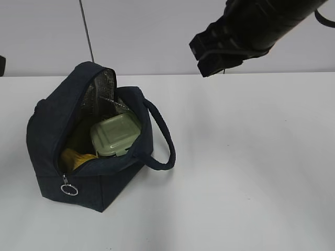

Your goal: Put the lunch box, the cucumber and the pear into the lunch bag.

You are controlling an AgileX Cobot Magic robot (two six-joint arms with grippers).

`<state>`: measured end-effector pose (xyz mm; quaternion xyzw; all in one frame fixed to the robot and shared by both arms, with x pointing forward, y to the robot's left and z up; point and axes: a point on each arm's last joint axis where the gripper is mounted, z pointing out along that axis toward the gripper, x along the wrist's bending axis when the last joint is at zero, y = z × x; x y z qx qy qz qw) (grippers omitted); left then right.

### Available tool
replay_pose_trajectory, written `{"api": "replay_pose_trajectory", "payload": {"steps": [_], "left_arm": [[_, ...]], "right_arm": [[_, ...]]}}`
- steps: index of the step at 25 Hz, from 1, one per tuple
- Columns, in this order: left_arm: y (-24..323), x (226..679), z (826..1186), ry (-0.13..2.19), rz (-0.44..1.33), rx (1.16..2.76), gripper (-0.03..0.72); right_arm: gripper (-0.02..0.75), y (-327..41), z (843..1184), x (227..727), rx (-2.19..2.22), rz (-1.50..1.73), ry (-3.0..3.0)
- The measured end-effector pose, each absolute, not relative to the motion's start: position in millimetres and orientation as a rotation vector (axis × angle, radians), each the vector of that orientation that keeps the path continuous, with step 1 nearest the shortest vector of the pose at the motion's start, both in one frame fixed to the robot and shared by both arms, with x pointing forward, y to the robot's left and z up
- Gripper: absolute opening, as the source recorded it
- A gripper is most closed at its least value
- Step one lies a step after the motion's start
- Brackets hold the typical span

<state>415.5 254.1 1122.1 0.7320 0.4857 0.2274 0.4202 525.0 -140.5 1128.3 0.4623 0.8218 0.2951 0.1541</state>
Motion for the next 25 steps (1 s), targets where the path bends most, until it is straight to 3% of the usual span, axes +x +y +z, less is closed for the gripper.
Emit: {"api": "replay_pose_trajectory", "payload": {"steps": [10,25], "left_arm": [[262.7,387.4,1084.1,1.236,0.671,1.774,0.421],[262.3,384.0,1083.8,1.235,0.663,1.757,0.392]], "right_arm": [[0.235,-163.7,1062.8,486.8,1.274,1.030,2.169],[0.235,-159.5,1061.7,496.7,1.236,1.157,2.044]]}}
